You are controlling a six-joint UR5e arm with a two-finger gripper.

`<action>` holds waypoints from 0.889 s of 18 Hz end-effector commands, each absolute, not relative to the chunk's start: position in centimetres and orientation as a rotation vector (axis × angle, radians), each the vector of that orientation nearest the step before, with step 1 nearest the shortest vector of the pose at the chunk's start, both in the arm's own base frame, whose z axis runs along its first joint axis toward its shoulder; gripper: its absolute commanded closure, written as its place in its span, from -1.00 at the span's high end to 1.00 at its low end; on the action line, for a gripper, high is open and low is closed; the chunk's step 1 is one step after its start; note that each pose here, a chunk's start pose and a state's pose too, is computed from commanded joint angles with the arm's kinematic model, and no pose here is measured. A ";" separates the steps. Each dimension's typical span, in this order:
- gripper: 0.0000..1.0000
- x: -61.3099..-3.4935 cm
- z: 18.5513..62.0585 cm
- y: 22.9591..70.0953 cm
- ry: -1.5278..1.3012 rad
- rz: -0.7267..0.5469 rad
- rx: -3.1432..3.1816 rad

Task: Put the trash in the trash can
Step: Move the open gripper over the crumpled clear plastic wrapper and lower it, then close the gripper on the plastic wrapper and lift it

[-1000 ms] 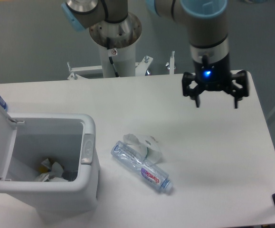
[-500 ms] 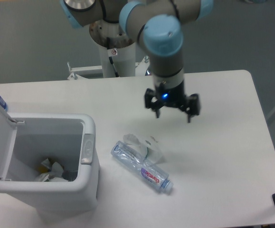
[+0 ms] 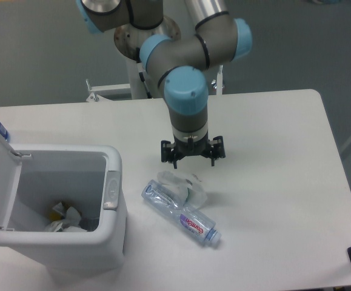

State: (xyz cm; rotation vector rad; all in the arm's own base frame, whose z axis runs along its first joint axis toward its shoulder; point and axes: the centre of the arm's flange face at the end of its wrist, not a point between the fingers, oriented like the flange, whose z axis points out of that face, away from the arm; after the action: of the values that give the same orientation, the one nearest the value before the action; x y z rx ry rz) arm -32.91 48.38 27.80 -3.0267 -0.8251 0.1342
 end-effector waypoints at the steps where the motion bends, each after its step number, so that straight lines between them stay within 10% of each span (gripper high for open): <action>1: 1.00 -32.6 27.5 48.7 -0.825 0.133 -3.027; 9: 1.00 -33.9 25.3 50.3 -0.805 0.148 -3.031; 16: -0.59 -34.9 25.0 50.5 -0.804 0.238 -3.055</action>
State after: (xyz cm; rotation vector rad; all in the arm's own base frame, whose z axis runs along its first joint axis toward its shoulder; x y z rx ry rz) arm -34.92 50.46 24.99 -3.0553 -0.8042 0.2382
